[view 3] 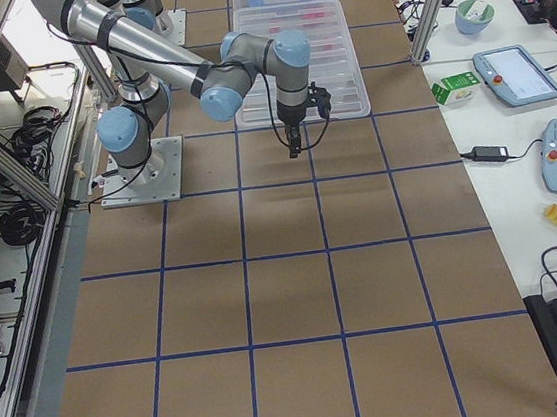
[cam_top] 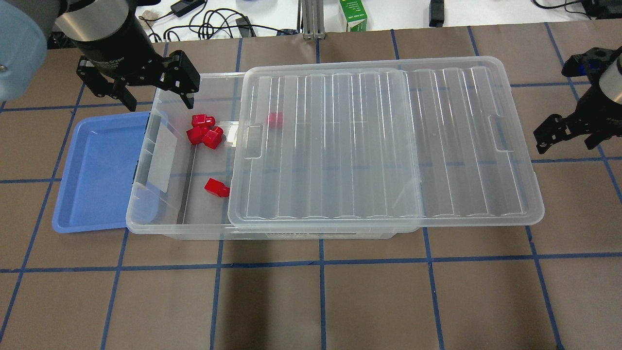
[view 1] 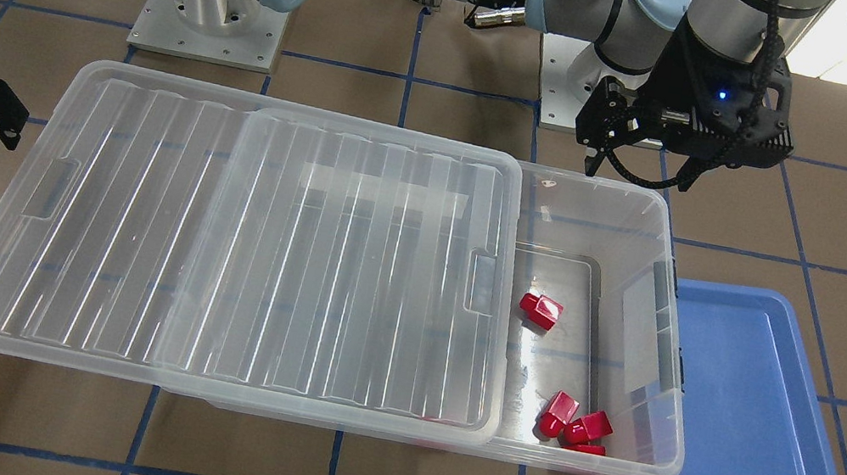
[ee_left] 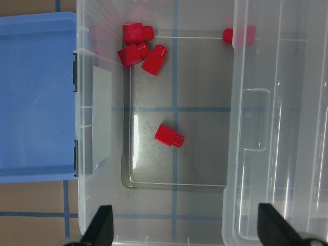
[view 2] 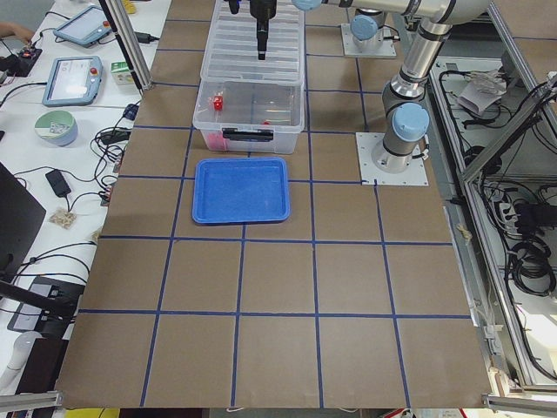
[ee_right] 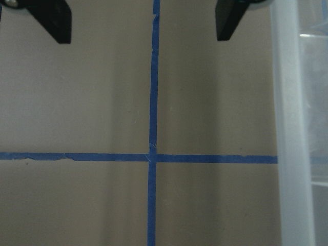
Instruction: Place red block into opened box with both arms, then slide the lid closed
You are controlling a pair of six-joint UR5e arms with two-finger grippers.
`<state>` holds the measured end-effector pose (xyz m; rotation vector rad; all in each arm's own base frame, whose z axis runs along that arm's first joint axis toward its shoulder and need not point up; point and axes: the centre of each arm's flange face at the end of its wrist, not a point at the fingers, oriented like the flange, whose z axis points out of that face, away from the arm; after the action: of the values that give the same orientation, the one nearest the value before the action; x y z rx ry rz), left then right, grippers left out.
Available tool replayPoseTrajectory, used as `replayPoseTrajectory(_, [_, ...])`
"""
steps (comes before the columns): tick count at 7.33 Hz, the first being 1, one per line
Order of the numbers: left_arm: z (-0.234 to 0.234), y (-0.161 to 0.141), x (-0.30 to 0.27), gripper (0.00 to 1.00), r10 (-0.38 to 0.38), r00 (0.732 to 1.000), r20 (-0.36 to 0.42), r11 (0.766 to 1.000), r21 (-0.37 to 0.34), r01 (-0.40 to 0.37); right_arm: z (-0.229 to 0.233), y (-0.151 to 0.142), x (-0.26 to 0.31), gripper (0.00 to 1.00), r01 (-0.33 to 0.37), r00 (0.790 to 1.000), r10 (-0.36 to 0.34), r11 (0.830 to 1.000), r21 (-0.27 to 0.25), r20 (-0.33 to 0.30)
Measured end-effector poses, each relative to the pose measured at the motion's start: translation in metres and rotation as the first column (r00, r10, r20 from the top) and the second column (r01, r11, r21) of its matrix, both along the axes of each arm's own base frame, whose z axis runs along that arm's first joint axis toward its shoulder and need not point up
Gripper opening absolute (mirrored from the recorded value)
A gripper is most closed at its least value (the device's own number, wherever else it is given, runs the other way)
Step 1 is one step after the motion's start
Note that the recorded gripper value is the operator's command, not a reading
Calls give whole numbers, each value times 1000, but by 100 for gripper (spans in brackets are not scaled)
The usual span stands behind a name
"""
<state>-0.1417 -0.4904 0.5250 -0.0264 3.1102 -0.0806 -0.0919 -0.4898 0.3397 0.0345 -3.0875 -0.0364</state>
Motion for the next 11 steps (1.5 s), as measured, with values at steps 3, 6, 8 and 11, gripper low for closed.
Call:
replayPoseTrajectory(3, [1,2,1,100,0,1000,0,1000,-2,0,-4,-5,26,100,26,999,-25,999,-18,45])
replayPoseTrajectory(6, [2,1,1,100,0,1000,-2,1000,-5,0,-3,-12,76,100,40,998,-39,999,-24,50])
replayPoseTrajectory(8, [3,1,1,100,0,1000,-3,1000,-5,0,0,-13,108,100,56,997,-55,998,-34,50])
replayPoseTrajectory(11, [2,1,1,100,0,1000,-4,1000,-5,0,8,-13,165,100,72,996,-69,995,-63,58])
